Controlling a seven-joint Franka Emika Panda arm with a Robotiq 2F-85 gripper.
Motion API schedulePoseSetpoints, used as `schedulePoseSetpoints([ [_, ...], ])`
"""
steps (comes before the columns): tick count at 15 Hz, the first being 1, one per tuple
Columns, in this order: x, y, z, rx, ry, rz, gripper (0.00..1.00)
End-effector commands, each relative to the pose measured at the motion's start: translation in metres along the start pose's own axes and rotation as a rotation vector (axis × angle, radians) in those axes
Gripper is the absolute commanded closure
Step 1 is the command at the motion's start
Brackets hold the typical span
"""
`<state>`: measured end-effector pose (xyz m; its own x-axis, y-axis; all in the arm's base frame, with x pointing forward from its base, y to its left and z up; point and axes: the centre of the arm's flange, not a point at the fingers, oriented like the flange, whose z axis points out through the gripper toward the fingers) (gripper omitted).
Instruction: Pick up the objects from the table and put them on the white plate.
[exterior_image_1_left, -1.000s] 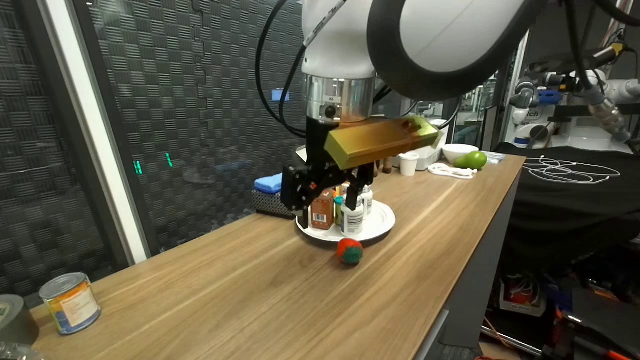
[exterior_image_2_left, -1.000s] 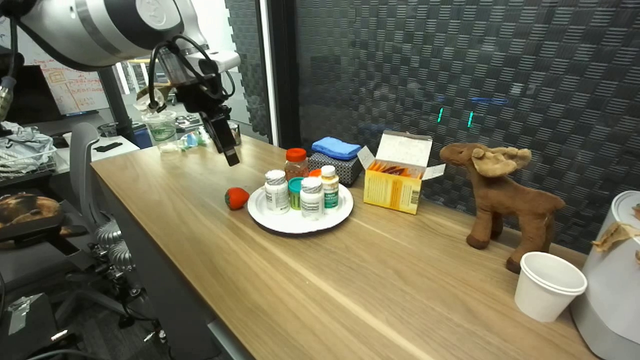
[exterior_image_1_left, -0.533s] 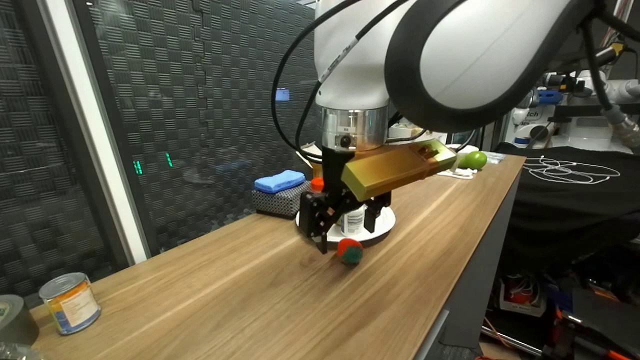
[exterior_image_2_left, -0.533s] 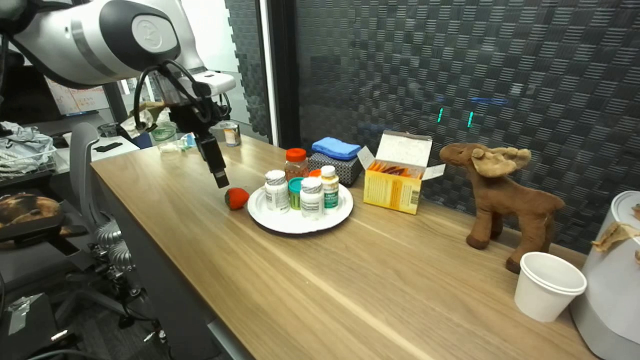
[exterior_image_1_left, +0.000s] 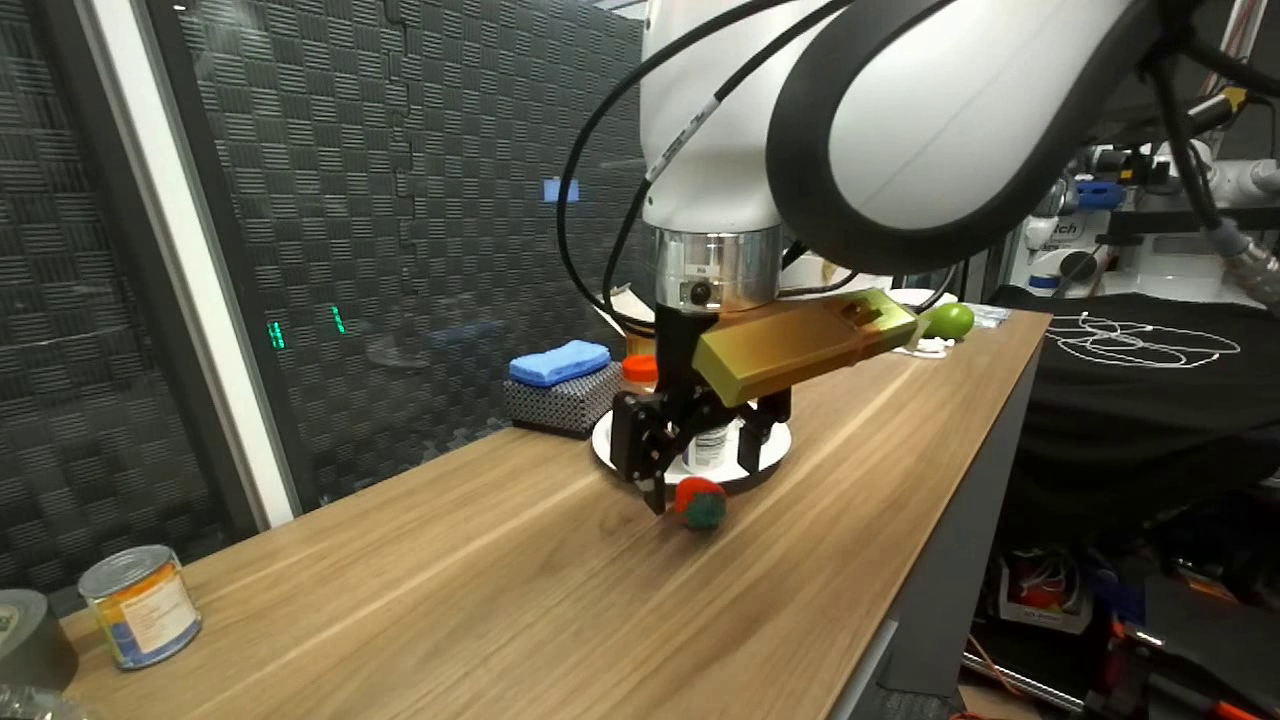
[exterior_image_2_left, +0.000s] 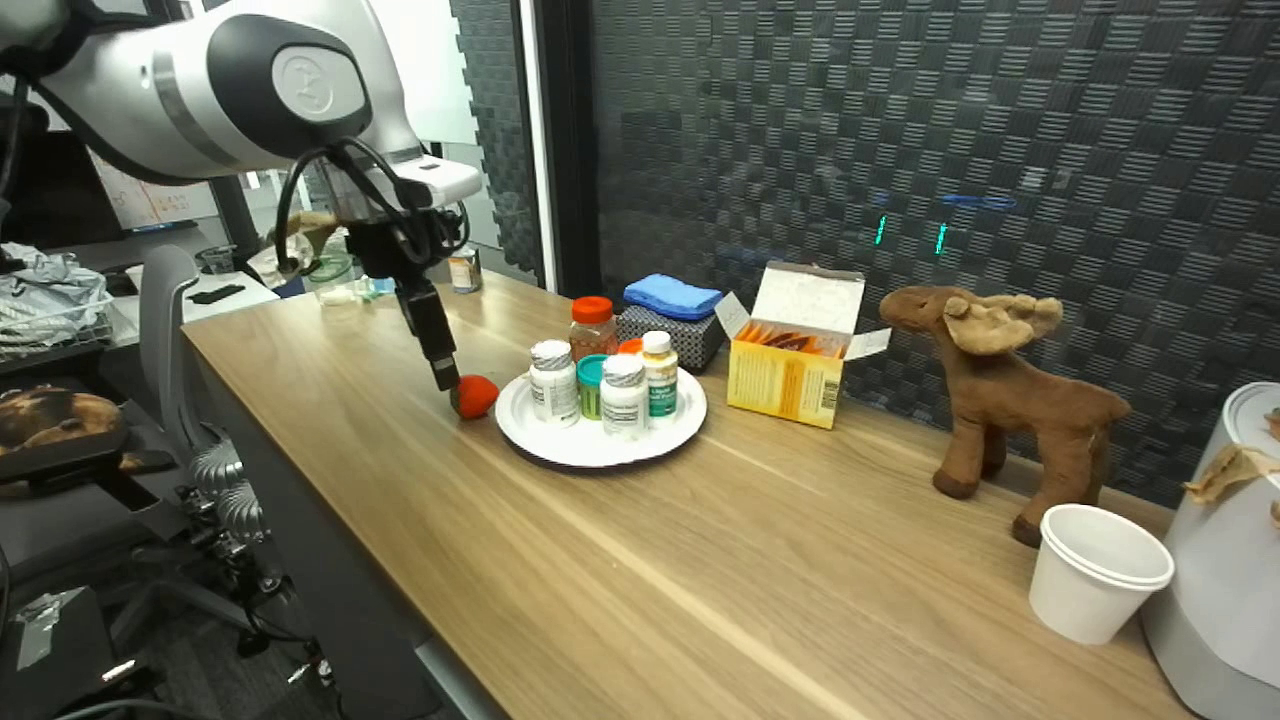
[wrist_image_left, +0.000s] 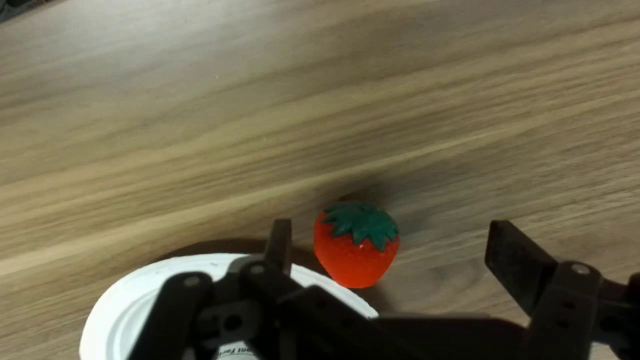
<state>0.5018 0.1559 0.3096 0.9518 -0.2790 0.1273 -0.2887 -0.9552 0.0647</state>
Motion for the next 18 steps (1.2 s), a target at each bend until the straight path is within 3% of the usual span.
schedulePoseSetpoints([
  [1,0.017,0.013,0.015,0.071,-0.020,-0.016,0.00],
  [6,0.028,0.016,0.031,0.095,-0.043,-0.061,0.00],
  [7,0.027,0.015,0.032,0.095,-0.047,-0.071,0.05],
  [8,0.026,0.014,0.033,0.092,-0.050,-0.078,0.26],
  [10,0.023,0.012,0.032,0.086,-0.052,-0.091,0.30],
  [16,0.004,0.004,0.016,0.031,-0.018,-0.095,0.75],
  [18,-0.003,0.002,0.009,-0.002,-0.001,-0.088,0.75],
])
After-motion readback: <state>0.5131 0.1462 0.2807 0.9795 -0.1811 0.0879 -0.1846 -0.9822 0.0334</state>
